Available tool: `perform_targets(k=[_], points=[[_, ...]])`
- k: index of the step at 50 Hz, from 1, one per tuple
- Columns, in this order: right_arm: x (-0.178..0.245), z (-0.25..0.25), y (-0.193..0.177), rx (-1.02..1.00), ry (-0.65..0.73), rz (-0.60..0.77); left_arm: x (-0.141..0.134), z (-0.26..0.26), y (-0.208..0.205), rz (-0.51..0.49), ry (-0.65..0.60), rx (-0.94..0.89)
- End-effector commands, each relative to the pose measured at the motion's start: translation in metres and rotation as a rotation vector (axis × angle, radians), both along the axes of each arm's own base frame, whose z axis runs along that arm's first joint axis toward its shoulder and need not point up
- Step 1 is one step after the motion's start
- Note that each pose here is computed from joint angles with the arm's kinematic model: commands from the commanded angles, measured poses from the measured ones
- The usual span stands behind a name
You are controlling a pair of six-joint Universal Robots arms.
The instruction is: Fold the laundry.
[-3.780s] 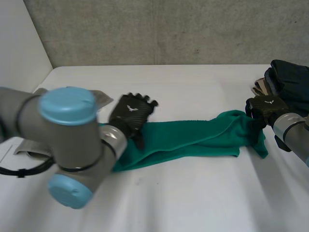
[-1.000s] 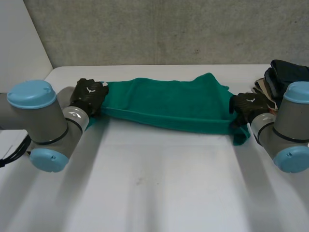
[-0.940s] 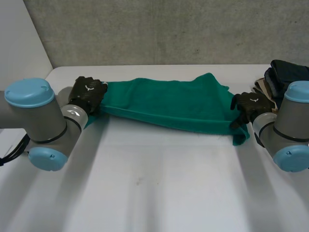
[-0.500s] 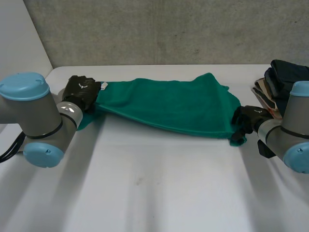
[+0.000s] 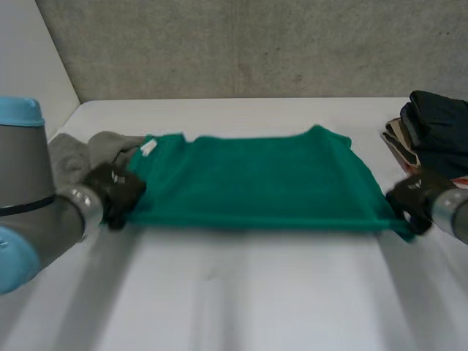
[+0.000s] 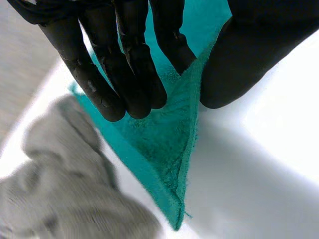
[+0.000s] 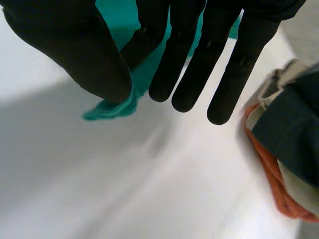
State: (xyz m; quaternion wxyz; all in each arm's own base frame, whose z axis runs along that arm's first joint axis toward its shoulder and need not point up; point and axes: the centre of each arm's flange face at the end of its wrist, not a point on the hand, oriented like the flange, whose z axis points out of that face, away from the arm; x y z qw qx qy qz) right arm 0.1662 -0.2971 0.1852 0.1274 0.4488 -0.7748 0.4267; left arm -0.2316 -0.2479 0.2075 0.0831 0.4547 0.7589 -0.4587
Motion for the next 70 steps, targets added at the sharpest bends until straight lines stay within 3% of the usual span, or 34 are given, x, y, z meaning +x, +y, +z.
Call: perform_targets(k=[1, 7, 10, 14, 17, 18, 22, 24, 28, 38, 45, 52, 60, 63, 67, 70], points=[[-0.005, -0.003, 0.036, 0.093, 0.251, 0.207, 0.006, -0.013, 0.026, -0.128, -0.181, 0.135], [-0.002, -0.022, 0.019, 0.129, 0.293, 0.192, -0.012, -0.032, -0.016, -0.099, -0.195, 0.016], [0.002, -0.011, -0.009, 0.018, 0.301, 0.148, -0.022, -0.027, -0.046, -0.056, -0.189, -0.084], [0.019, 0.033, -0.052, -0.256, 0.206, 0.075, -0.038, 0.021, -0.083, -0.016, -0.102, -0.299], [0.037, 0.094, -0.082, -0.555, 0.028, 0.007, -0.047, 0.083, -0.104, 0.022, 0.047, -0.530], [0.044, 0.124, -0.092, -0.703, -0.106, -0.023, -0.048, 0.120, -0.112, 0.049, 0.162, -0.665], [0.046, 0.190, -0.096, -1.012, -0.428, -0.051, -0.041, 0.203, -0.116, 0.101, 0.501, -0.969], [0.045, 0.217, -0.089, -1.147, -0.539, -0.029, -0.036, 0.227, -0.115, 0.102, 0.639, -1.069], [0.046, 0.230, -0.082, -1.276, -0.578, 0.007, -0.028, 0.244, -0.120, 0.093, 0.751, -1.178], [0.059, 0.172, -0.087, -1.059, -0.480, 0.028, -0.022, 0.189, -0.138, 0.116, 0.676, -1.023], [0.067, 0.110, -0.088, -0.850, -0.421, 0.052, -0.028, 0.101, -0.144, 0.083, 0.575, -0.801], [0.066, 0.027, -0.079, -0.577, -0.299, 0.057, -0.021, -0.008, -0.133, 0.058, 0.388, -0.546], [0.037, -0.019, -0.032, -0.230, -0.018, 0.043, -0.009, -0.051, -0.083, -0.065, 0.153, -0.398], [0.004, -0.012, 0.015, -0.012, 0.193, 0.029, 0.004, -0.053, -0.038, -0.125, -0.003, -0.250], [-0.014, -0.001, 0.042, -0.003, 0.330, 0.102, 0.020, -0.051, 0.021, -0.200, -0.159, 0.027], [-0.016, 0.002, 0.047, -0.023, 0.374, 0.155, 0.025, -0.045, 0.041, -0.241, -0.217, 0.147]])
